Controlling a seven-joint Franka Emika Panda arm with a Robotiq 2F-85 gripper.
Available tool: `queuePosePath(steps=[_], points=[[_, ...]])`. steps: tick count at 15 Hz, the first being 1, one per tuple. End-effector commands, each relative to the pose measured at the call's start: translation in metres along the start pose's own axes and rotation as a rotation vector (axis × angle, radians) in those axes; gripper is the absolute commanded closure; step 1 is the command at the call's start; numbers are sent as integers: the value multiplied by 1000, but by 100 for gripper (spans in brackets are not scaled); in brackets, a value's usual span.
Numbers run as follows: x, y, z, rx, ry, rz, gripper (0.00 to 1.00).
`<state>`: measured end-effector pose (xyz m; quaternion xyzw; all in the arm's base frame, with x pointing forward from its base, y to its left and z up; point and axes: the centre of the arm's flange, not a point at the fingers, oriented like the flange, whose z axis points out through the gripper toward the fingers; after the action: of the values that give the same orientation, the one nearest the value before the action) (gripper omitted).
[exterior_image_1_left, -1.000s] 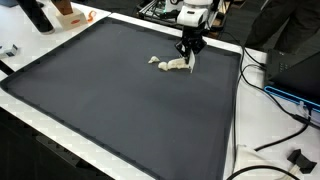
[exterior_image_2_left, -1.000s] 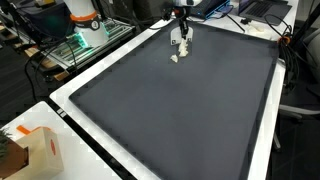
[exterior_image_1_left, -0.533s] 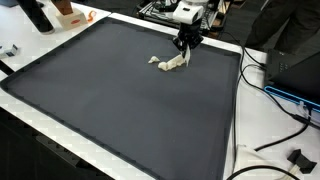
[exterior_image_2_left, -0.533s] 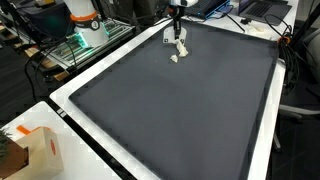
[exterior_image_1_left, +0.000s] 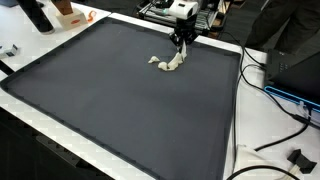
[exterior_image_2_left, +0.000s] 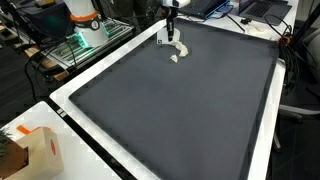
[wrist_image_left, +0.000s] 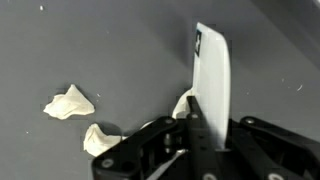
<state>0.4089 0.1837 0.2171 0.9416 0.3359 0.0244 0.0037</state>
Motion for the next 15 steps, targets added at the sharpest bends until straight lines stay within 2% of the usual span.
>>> queuePosePath(steps=[1,7,13,15], points=[[-12,3,50,37,-5,-92,99],[18,2,51,68,-11,-263,99],[57,1,60,99,-22,-363,99],[71,-1,63,117,6,-390,99]])
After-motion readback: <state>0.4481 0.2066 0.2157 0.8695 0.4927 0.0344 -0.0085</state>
